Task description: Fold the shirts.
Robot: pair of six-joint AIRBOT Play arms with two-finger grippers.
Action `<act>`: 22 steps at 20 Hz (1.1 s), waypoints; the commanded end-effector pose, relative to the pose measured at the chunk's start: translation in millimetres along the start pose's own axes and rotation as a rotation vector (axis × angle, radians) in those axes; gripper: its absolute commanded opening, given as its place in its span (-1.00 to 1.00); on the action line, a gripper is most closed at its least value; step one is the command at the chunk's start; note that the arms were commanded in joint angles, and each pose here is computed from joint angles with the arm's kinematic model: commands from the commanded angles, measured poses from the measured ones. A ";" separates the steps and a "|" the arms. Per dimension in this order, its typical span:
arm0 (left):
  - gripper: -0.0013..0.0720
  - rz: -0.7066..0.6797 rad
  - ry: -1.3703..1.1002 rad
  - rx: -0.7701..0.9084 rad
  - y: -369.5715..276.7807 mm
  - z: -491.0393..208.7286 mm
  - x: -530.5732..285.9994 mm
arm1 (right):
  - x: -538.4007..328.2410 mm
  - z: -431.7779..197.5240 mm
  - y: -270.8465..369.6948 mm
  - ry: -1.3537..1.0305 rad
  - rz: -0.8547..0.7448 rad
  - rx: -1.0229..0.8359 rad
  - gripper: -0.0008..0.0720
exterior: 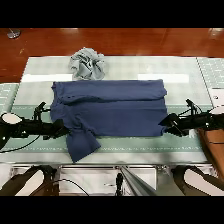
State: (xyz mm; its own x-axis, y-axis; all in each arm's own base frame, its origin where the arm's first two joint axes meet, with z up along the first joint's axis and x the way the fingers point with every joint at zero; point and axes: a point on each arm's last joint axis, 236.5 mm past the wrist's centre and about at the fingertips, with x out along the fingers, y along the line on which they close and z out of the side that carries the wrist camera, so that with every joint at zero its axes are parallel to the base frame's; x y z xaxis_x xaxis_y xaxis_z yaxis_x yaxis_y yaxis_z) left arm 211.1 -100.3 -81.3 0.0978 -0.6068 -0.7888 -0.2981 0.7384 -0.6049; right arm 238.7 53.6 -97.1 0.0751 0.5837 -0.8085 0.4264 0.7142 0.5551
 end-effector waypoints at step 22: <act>-0.90 -0.014 -0.253 0.129 -64.4 160.3 -66.0 | -89.1 131.2 102.5 -0.274 0.163 -0.221 -0.92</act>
State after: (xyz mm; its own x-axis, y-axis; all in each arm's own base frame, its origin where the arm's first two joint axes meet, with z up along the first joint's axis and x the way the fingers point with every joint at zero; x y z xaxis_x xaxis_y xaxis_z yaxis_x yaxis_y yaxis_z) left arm 334.0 -61.7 -10.3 0.3170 -0.5450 -0.7762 -0.1928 0.7643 -0.6153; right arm 356.5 25.3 -13.9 0.3067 0.5652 -0.7658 0.2059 0.7462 0.6331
